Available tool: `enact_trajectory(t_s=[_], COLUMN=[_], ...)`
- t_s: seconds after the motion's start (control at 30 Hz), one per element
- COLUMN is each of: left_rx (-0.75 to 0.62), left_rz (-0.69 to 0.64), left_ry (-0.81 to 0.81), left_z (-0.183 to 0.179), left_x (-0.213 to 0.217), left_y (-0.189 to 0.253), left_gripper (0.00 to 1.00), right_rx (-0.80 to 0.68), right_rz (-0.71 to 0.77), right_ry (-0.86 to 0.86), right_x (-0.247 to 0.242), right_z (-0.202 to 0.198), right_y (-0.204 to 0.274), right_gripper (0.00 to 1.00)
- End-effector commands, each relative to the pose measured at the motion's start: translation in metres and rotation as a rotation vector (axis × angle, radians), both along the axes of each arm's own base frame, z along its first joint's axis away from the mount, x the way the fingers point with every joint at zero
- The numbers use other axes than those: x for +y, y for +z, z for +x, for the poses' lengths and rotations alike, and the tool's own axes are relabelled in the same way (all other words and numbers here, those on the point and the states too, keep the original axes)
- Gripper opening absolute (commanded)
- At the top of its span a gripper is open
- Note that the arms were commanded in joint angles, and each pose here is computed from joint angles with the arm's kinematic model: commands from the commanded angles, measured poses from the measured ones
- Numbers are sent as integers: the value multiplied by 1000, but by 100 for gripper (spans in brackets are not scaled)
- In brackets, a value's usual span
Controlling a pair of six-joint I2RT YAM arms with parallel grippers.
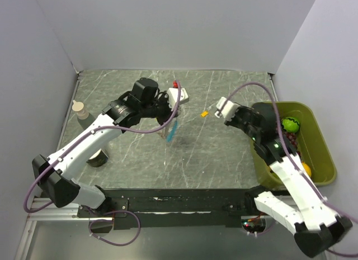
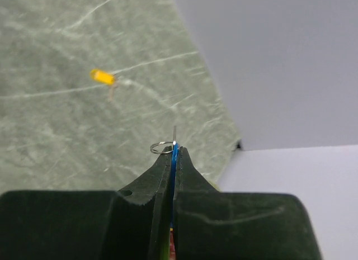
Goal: Remove the keys from the keyring
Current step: Place the keyring at the center of the board, then place the key at the center of the board.
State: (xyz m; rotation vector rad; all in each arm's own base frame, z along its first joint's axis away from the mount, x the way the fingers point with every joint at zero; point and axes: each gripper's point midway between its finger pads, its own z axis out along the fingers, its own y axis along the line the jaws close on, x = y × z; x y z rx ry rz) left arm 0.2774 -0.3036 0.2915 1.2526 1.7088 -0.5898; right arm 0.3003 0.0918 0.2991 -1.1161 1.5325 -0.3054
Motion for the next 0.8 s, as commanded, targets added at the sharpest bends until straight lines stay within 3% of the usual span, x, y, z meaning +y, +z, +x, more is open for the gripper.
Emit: enact_trajectory(t_s=[0.0,0.17,0.43,0.67,0.77], left_rx=[-119,-101,-30,53,69], left_rz=[69,183,237,295,308], left_ry=[174,295,395,451,470], left_z=[46,85,137,161,163], left_x=[31,59,84,107,118], left_y=[-6,-49,-91,-138,-149], left_gripper=[1,1,1,1,6], right_rx=[162,305,453,570,631], right_rz=[-54,-96,-156,-238,-228], right_ry=[58,130,247,318,338], right_x=[12,23,39,66,79], right_z=[8,3,-16,-29,-32], right_y=[-57,-107,-159,-212,-230], right_gripper=[0,0,0,0,0])
